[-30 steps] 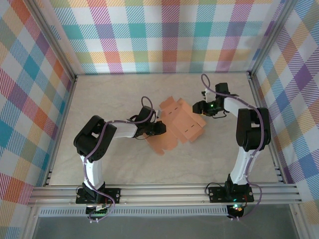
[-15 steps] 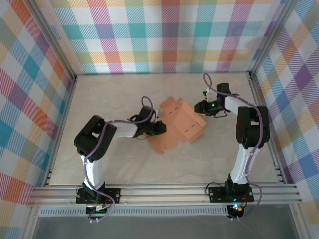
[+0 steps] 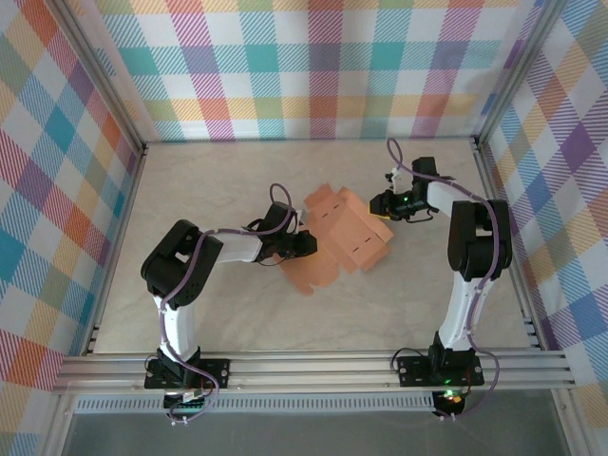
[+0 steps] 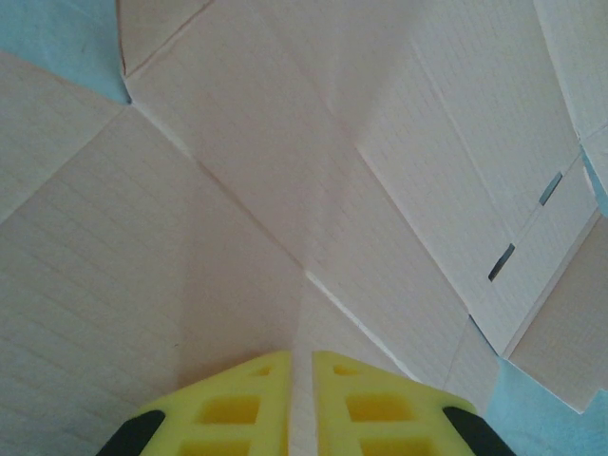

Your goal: Fold the paper box

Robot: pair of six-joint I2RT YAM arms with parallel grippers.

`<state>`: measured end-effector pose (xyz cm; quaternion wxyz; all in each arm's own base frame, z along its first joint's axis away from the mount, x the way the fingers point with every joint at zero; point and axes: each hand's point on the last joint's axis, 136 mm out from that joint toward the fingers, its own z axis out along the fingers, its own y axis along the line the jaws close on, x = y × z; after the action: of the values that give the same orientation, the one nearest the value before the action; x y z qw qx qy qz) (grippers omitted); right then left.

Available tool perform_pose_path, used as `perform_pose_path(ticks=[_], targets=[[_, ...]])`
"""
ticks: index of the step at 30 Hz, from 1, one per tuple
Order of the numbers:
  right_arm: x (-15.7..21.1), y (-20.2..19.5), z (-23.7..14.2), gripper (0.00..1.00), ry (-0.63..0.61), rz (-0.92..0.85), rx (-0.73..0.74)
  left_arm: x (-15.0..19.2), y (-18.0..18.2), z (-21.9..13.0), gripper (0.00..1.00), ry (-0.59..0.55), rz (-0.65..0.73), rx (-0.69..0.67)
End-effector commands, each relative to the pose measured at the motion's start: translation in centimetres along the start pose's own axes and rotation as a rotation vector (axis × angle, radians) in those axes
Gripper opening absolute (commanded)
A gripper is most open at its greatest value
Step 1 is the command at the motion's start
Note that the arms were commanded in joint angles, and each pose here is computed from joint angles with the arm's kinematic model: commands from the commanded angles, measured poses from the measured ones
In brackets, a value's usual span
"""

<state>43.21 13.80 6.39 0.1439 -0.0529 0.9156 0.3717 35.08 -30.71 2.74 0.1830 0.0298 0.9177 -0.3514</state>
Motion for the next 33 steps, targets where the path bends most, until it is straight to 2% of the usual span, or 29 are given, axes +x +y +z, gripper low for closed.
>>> perform_pose_path(ticks=[1, 13, 19, 24, 27, 33], targets=[[0.0, 0.4, 0.2, 0.32, 0.025, 0.002, -0.042, 2.0, 2.6, 0.7, 0.14, 0.077, -0.036, -0.070], [0.1, 0.1, 0.4, 0.27, 0.046, 0.011, -0.035, 2.1, 2.7, 0.8, 0.14, 0.083, -0.036, -0.072], [0.2, 0.0, -0.1, 0.32, 0.052, -0.051, 0.000, 2.1, 2.6, 0.8, 0.14, 0.084, -0.037, -0.068], [0.8, 0.8, -0.5, 0.38, 0.079, -0.150, -0.034, 2.0, 2.6, 0.9, 0.14, 0.088, -0.040, -0.065], [0.5, -0.7, -0.6, 0.42, 0.083, -0.158, 0.052, 2.1, 2.6, 1.0, 0.14, 0.091, -0.039, -0.063], [-0.1, -1.3, -0.3, 0.47, 0.100, -0.140, 0.073, 2.1, 2.7, 1.0, 0.14, 0.094, -0.042, -0.065]])
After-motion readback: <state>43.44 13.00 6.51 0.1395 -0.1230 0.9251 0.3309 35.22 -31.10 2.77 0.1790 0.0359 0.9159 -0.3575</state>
